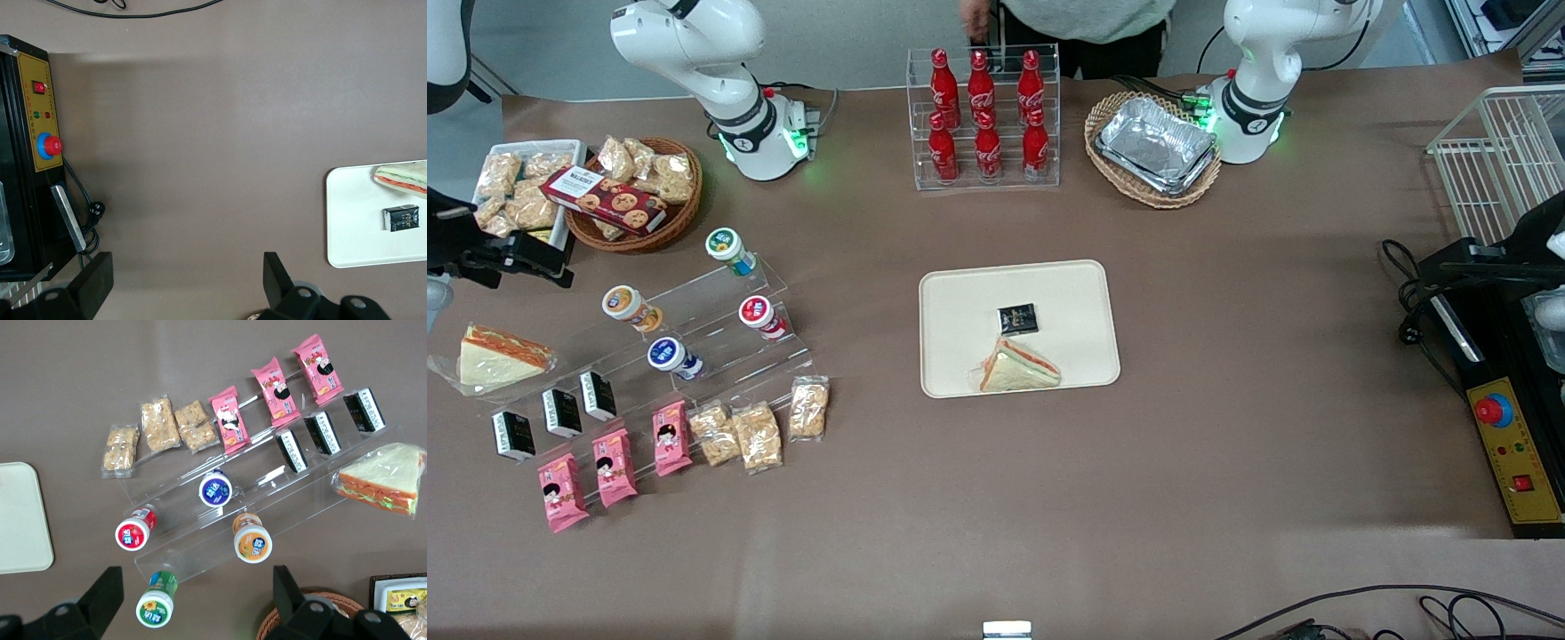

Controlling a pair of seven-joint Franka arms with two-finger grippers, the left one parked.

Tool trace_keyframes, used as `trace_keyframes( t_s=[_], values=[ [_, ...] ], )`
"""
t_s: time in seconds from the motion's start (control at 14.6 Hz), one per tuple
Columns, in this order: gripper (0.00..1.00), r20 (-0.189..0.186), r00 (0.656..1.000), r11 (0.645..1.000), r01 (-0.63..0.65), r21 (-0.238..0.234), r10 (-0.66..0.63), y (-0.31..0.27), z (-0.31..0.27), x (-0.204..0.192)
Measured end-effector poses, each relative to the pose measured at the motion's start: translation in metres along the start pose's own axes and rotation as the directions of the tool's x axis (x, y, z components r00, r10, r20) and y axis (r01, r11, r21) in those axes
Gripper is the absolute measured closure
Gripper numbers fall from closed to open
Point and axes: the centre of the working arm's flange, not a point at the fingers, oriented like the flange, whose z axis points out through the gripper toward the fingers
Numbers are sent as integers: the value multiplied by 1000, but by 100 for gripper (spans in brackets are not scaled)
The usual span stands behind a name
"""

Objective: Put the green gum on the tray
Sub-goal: 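Move the right gripper over the green-labelled yogurt bottle on the rack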

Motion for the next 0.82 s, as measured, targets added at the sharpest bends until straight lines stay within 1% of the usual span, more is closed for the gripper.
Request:
trace_keyframes(
  t_s=[0.41,0.48,0.62,0.68,0.82],
  values=[
    [0,-6,1000,1000,4,-2,-4,-3,-2,6],
    [0,-2,1000,1000,8,-1,-8,-5,-1,6],
    [0,22,999,1000,27,9,-27,-19,3,1],
    [0,31,999,1000,25,11,-26,-32,5,-5],
    [0,47,999,1000,3,5,-3,-64,4,-30]
  ],
)
